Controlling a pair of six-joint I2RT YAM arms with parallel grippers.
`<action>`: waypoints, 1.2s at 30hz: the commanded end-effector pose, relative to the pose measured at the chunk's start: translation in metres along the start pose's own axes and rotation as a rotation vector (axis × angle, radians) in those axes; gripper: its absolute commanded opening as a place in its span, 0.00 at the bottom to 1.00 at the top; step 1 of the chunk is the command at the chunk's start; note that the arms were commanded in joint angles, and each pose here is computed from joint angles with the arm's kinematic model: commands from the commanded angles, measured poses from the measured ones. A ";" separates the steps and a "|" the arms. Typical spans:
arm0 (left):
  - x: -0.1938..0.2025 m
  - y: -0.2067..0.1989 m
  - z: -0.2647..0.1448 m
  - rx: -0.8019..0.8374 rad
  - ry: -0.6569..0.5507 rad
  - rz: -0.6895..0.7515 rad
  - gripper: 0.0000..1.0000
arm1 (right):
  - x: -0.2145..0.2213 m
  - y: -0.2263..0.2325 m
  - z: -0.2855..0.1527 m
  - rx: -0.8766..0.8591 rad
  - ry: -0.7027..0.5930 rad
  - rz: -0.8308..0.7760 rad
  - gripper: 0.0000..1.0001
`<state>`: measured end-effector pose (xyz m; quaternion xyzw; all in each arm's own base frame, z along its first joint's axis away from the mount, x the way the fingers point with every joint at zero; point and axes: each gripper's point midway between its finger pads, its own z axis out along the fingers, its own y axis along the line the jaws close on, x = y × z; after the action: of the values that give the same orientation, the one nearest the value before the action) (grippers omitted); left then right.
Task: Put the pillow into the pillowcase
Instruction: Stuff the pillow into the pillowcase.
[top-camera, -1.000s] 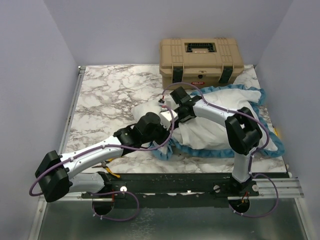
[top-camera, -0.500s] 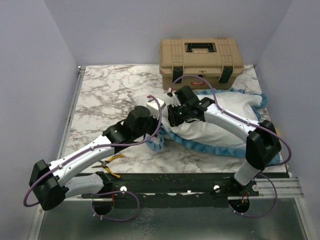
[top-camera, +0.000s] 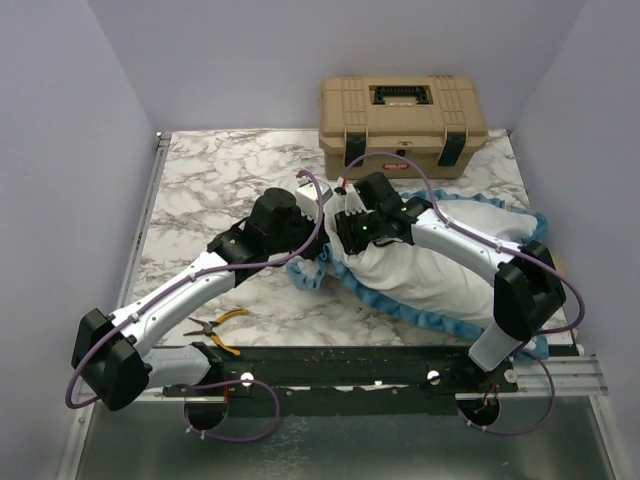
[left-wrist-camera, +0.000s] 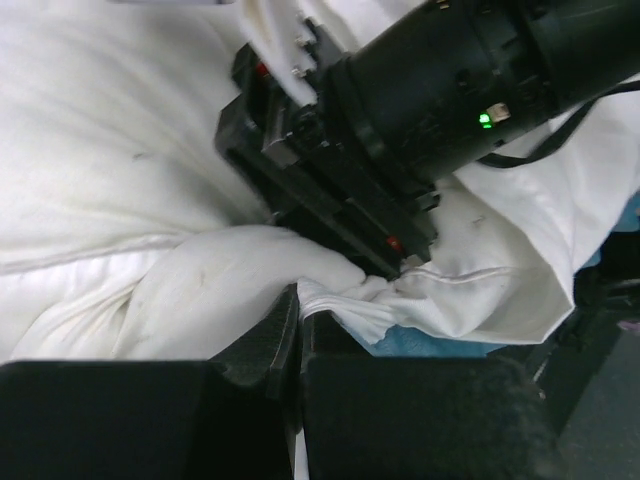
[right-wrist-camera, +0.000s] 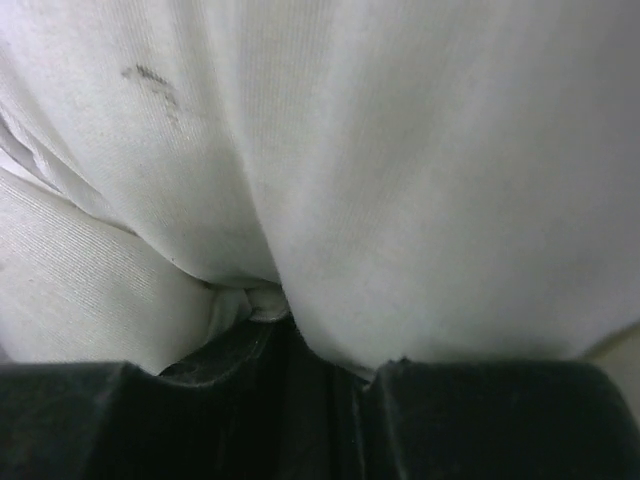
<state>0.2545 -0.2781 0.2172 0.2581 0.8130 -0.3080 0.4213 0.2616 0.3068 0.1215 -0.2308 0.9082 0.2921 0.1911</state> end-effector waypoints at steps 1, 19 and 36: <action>-0.117 -0.048 -0.022 0.225 -0.436 0.032 0.00 | 0.083 0.021 0.005 -0.181 0.349 0.088 0.27; -0.034 0.022 0.004 -0.108 -0.321 -0.268 0.00 | 0.080 0.025 -0.019 -0.187 0.334 0.072 0.67; 0.037 0.064 0.041 -0.268 -0.202 -0.313 0.00 | -0.037 0.054 -0.108 -0.065 -0.100 -0.157 0.82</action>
<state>0.2670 -0.2809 0.1589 0.0987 0.8382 -0.3343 0.4194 0.2705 0.2845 0.2035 -0.2692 0.8889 0.2699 0.2542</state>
